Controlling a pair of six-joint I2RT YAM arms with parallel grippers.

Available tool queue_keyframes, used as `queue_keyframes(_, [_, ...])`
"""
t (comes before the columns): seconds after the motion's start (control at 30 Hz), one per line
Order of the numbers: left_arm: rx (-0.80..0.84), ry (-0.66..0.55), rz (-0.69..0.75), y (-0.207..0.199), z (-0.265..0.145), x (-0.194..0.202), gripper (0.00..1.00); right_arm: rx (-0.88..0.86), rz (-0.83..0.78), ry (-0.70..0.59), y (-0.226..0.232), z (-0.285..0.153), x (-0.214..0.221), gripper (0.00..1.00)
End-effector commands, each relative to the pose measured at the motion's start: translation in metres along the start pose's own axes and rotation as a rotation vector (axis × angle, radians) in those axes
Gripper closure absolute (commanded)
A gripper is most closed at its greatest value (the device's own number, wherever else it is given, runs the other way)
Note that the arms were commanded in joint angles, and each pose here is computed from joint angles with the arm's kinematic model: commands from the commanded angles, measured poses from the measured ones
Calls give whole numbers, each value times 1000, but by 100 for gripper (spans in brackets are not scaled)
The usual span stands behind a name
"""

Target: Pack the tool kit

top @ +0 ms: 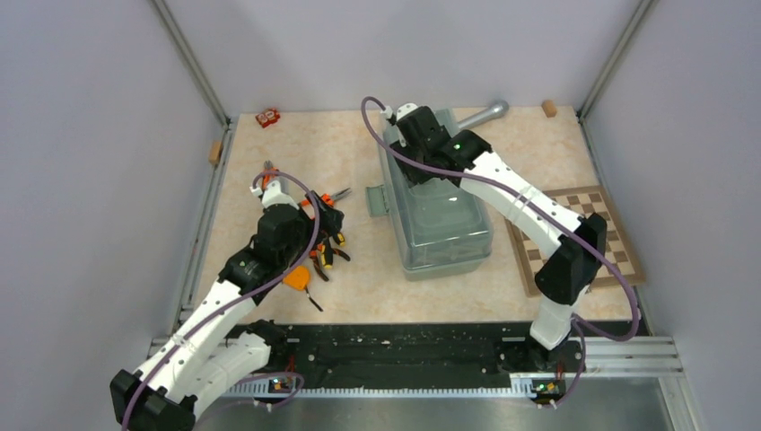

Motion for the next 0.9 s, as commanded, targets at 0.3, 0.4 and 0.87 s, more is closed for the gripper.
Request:
queue_keyframes(0.3, [75, -4, 4, -9, 2, -1, 0, -163, 181, 273, 20, 35, 43, 50])
queue_keyframes(0.4, [111, 2, -1, -15, 2, -3, 1, -260, 246, 265, 25, 32, 39, 50])
queue_keyframes(0.87, [256, 14, -8, -45, 8, -15, 1, -497, 364, 310, 47, 37, 29, 50])
Point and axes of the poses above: each gripper's point midway between its finger pads, its own z axis out along the fingers, its own y axis along the line the jaws close on, x = y × z, the point moved 6 cm from there along -z, back along the fingers, and after that the axes turned 8 degrees about z, right-handed, at the moved point
